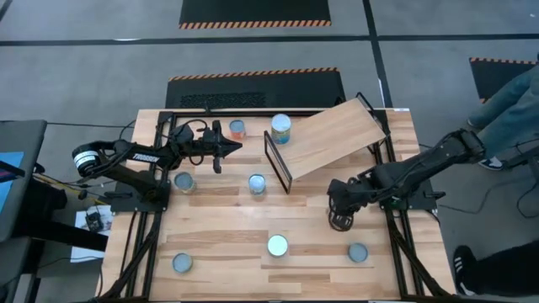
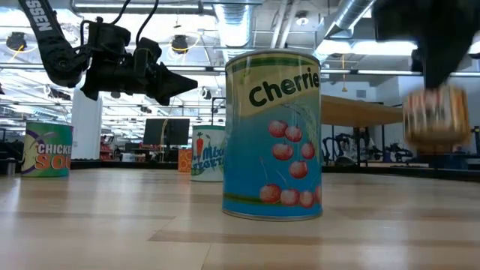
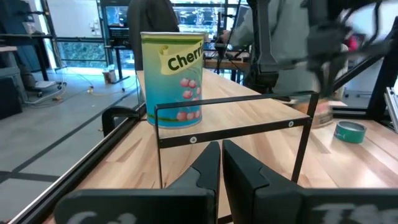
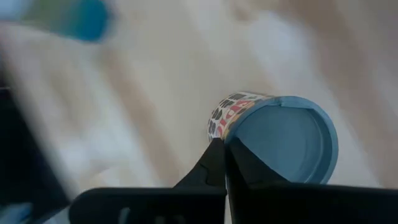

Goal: Pick and place cans onto a shelf
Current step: Put the can of beans on the shelf, then put the can of tuna on the shelf

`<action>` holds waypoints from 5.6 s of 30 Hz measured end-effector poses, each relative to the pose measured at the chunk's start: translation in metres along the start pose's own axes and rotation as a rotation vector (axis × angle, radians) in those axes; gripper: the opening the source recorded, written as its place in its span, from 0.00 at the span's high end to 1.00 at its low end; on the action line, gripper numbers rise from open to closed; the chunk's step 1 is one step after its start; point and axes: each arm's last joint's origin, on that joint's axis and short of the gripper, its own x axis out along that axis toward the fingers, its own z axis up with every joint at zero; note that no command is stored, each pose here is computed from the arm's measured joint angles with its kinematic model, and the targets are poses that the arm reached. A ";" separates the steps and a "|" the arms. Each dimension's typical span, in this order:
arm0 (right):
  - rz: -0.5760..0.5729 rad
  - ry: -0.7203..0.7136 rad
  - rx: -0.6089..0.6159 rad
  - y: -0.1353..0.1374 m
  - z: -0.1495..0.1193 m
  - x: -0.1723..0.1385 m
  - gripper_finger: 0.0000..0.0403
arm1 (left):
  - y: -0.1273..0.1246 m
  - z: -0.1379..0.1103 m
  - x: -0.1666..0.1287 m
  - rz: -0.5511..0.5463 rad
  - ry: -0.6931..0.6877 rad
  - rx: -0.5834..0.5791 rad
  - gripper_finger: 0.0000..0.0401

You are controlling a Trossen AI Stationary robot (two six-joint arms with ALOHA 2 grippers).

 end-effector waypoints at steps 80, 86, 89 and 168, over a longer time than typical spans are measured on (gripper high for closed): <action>-0.413 -0.342 -0.593 -0.073 0.163 -0.101 0.88 | 0.000 -0.002 0.000 -0.001 0.018 0.012 0.98; -0.300 -0.626 -0.532 -0.071 0.116 -0.065 0.95 | 0.000 -0.002 0.000 0.000 0.018 0.012 0.98; -0.210 -0.802 -0.512 -0.069 0.098 -0.042 0.97 | 0.000 -0.002 0.000 -0.001 0.018 0.012 0.98; -0.440 0.087 0.505 0.095 -0.109 0.105 0.65 | -0.073 -0.011 0.019 -0.471 0.094 0.036 0.98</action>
